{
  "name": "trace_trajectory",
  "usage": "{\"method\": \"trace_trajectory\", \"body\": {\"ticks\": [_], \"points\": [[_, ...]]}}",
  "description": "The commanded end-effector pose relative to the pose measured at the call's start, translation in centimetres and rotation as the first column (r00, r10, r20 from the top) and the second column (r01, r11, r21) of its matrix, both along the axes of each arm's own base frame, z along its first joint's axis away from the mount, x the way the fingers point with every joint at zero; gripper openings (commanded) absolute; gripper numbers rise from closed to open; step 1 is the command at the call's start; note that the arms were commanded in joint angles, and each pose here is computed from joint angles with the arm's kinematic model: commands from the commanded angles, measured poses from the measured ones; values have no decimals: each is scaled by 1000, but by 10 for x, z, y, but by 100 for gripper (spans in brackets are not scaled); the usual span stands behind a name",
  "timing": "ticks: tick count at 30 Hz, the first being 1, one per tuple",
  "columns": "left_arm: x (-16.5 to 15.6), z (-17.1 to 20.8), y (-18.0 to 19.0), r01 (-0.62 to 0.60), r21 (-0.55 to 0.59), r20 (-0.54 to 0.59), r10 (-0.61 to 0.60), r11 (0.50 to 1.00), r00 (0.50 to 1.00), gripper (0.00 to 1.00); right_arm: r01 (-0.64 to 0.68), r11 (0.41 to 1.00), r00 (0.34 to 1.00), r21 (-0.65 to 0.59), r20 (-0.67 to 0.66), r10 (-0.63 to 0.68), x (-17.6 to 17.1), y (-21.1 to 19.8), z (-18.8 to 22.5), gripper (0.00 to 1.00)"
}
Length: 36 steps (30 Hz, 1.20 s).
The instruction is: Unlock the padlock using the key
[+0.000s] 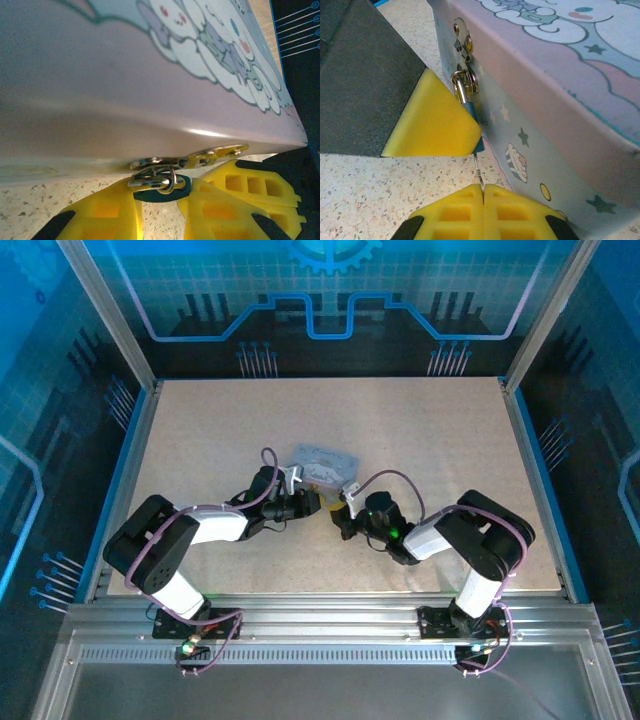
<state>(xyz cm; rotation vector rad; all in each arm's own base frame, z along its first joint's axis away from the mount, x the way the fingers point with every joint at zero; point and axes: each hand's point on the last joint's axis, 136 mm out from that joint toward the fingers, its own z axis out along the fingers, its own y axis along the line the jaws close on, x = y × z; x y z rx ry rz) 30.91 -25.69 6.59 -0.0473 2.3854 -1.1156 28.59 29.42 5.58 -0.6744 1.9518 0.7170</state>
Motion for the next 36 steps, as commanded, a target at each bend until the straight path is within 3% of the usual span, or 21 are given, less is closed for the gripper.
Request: {"method": "trace_trajectory", "body": {"ticks": [1,36], "points": [[-4,32,-25,77,-76,58,-73,994,996,19,-36,993,995,113,97,25,7,20,36,2],[-11,32,-30,105,-83,47,-101,991,994,20,-78,971,994,225,93,58,28,24,73,2]]}}
